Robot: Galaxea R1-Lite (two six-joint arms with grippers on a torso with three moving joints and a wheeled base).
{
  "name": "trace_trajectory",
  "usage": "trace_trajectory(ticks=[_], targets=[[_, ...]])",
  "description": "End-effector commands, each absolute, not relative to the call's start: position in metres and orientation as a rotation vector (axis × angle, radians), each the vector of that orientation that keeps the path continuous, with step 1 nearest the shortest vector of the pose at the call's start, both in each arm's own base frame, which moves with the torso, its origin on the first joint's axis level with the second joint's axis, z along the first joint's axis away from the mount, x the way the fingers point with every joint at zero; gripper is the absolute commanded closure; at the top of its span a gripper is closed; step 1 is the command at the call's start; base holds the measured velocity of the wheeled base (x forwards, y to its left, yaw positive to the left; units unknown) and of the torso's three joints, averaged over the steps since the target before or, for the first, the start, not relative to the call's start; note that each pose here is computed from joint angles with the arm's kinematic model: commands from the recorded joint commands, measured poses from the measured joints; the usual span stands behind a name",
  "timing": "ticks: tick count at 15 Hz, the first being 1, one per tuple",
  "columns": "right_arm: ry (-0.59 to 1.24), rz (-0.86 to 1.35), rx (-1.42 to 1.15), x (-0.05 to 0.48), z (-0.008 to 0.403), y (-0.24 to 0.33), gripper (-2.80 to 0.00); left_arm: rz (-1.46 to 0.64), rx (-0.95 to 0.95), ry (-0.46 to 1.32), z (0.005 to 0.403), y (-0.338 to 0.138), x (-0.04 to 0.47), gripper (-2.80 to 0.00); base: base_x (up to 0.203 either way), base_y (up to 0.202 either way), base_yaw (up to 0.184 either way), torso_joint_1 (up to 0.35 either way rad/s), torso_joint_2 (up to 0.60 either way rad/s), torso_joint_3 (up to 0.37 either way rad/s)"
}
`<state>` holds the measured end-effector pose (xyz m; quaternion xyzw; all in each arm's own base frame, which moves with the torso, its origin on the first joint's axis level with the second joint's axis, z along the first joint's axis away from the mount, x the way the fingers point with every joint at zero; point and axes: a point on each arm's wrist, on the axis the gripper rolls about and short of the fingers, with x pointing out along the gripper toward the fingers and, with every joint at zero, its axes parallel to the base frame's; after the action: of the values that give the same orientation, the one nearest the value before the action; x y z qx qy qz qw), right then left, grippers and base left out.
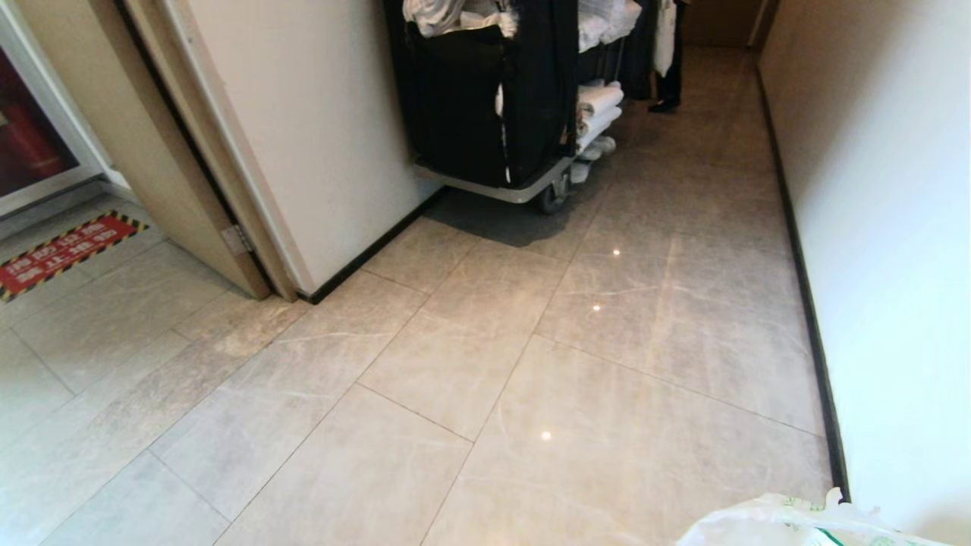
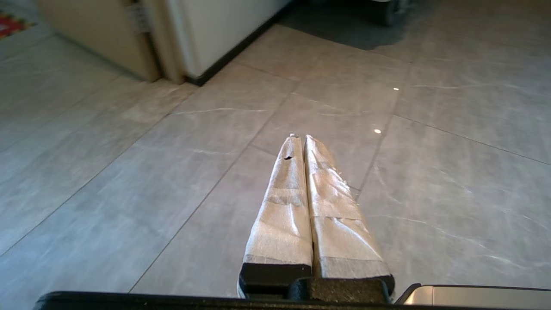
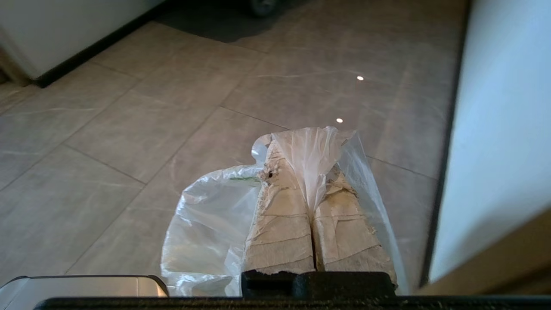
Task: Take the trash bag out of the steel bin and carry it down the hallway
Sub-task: Put the trash bag at the door
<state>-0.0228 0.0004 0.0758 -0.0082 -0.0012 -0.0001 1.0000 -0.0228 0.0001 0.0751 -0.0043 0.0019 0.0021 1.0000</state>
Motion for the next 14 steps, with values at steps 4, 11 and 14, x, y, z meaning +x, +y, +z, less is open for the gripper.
trace_trajectory(ticks=[4, 11, 14], targets=[[-0.005, 0.000, -0.018, -0.0228, 0.0760, 0.0004, 0.00, 0.005, -0.009, 0.005, 0.0750, 0.0001, -0.0228, 0.00, 0.000, 0.007, -0.150, 0.002, 0.00, 0.003], [-0.005, 0.000, -0.018, -0.0228, 0.0760, 0.0004, 0.00, 0.004, -0.009, 0.005, 0.0750, 0.0001, -0.0228, 0.00, 0.000, 0.001, -0.009, 0.001, 0.00, -0.127], [-0.005, 0.000, -0.018, -0.0228, 0.0760, 0.0004, 0.00, 0.005, -0.009, 0.003, 0.0752, 0.0001, -0.0228, 0.00, 0.000, 0.000, 0.000, -0.002, 0.00, -0.199]])
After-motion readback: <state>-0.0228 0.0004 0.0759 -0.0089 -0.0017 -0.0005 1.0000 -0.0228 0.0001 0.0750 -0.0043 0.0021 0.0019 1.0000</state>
